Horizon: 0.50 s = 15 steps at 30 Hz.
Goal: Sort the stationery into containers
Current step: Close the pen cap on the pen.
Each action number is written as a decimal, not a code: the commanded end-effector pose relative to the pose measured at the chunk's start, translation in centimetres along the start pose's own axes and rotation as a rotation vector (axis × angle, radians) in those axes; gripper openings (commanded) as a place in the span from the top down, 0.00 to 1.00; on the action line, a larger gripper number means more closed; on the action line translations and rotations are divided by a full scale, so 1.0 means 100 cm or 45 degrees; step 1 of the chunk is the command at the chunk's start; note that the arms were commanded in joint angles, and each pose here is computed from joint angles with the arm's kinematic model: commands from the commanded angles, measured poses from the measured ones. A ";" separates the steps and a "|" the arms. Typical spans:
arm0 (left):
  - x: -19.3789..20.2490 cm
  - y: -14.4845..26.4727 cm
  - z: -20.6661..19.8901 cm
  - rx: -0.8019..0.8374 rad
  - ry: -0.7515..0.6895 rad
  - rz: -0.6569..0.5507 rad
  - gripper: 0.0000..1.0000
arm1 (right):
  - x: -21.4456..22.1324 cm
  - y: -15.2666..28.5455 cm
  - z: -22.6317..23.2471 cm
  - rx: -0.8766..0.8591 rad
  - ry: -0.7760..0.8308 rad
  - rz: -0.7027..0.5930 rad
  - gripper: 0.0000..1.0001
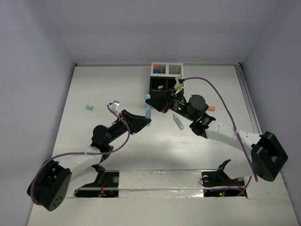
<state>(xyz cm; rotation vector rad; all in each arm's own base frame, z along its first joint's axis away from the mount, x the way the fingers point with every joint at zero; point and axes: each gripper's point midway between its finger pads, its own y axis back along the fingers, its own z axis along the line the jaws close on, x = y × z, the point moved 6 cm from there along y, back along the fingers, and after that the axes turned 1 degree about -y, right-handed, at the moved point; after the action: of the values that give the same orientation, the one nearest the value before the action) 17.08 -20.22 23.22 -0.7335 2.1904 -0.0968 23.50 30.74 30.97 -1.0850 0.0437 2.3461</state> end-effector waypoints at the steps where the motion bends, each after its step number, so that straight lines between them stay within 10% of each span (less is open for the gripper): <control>1: -0.026 -0.004 -0.031 0.184 -0.134 -0.140 1.00 | -0.009 0.001 0.018 -0.099 0.025 -0.053 1.00; 15: -0.044 -0.013 -0.036 0.230 -0.092 -0.280 1.00 | -0.003 0.009 0.024 -0.196 0.000 -0.096 1.00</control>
<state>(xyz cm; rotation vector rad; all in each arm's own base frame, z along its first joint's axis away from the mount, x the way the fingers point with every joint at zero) 17.73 -20.31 23.31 -0.7786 2.2073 -0.0902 23.13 30.47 30.19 -1.0706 0.0111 2.3468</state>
